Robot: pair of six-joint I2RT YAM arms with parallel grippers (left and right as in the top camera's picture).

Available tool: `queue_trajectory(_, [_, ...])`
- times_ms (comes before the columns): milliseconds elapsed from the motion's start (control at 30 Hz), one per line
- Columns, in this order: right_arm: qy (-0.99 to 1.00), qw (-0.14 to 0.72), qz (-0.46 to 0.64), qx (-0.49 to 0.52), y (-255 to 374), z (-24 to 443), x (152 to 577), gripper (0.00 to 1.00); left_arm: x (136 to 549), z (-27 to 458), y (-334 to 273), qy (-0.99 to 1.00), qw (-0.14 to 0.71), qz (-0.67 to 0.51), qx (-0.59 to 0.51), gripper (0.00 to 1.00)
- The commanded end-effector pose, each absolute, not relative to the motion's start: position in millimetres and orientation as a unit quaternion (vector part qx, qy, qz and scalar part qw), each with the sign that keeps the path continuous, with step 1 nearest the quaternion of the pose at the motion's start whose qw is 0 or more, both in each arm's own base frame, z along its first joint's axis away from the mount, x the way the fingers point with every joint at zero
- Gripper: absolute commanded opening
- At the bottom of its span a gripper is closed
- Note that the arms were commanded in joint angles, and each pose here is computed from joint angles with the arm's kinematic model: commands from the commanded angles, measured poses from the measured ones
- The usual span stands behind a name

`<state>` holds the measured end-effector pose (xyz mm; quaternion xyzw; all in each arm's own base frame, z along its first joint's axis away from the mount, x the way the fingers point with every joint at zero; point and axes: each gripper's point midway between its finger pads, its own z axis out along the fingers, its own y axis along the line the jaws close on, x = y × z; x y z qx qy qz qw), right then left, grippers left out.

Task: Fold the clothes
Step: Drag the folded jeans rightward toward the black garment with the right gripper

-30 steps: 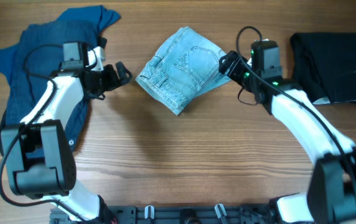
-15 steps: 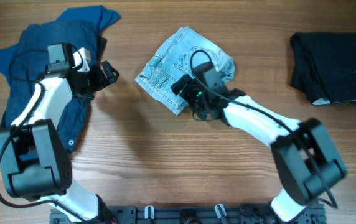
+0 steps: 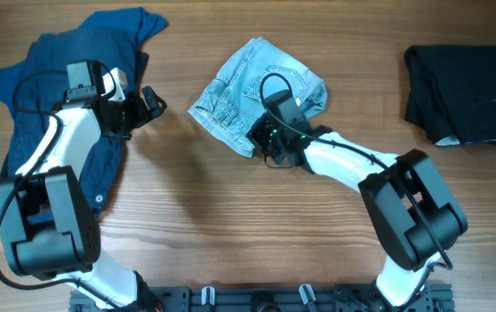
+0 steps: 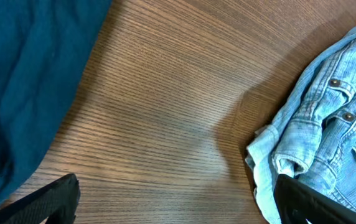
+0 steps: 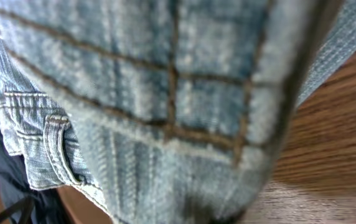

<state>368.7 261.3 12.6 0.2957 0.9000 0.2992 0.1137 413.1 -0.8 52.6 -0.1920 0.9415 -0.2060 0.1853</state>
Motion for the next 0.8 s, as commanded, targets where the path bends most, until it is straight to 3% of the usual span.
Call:
queue_trajectory(0, [0.908,0.079,0.305,0.277,234,5,370,0.04,411,55,2,0.94,0.187,-0.204,-0.198,1.0])
queue_trajectory(200, [0.919,0.08,0.299,0.245,147,6,385,0.04,412,56,1,0.94,0.189,-0.204,-0.198,1.0])
queue_trajectory(367, [0.945,0.184,0.215,0.163,62,2,413,0.06,412,56,1,0.94,0.189,-0.204,-0.198,1.0])
queue_trajectory(500, [0.949,0.237,0.185,0.096,31,7,428,0.13,413,56,2,0.94,0.191,-0.204,-0.197,1.0])
queue_trajectory(533, [0.95,0.239,0.179,0.09,28,8,428,0.27,413,56,2,0.94,0.191,-0.204,-0.197,1.0])
queue_trajectory(567, [0.951,0.235,0.178,0.089,26,8,427,0.58,413,56,2,0.94,0.19,-0.204,-0.197,1.0])
queue_trajectory(600, [0.953,0.226,0.179,0.096,26,11,424,0.7,413,56,2,0.94,0.19,-0.204,-0.197,1.0])
queue_trajectory(667, [0.954,0.214,0.182,0.109,27,20,421,0.8,413,56,2,0.94,0.191,-0.204,-0.197,1.0])
queue_trajectory(767, [0.946,0.201,0.213,0.139,36,76,416,0.86,413,56,2,0.94,0.191,-0.204,-0.197,1.0])
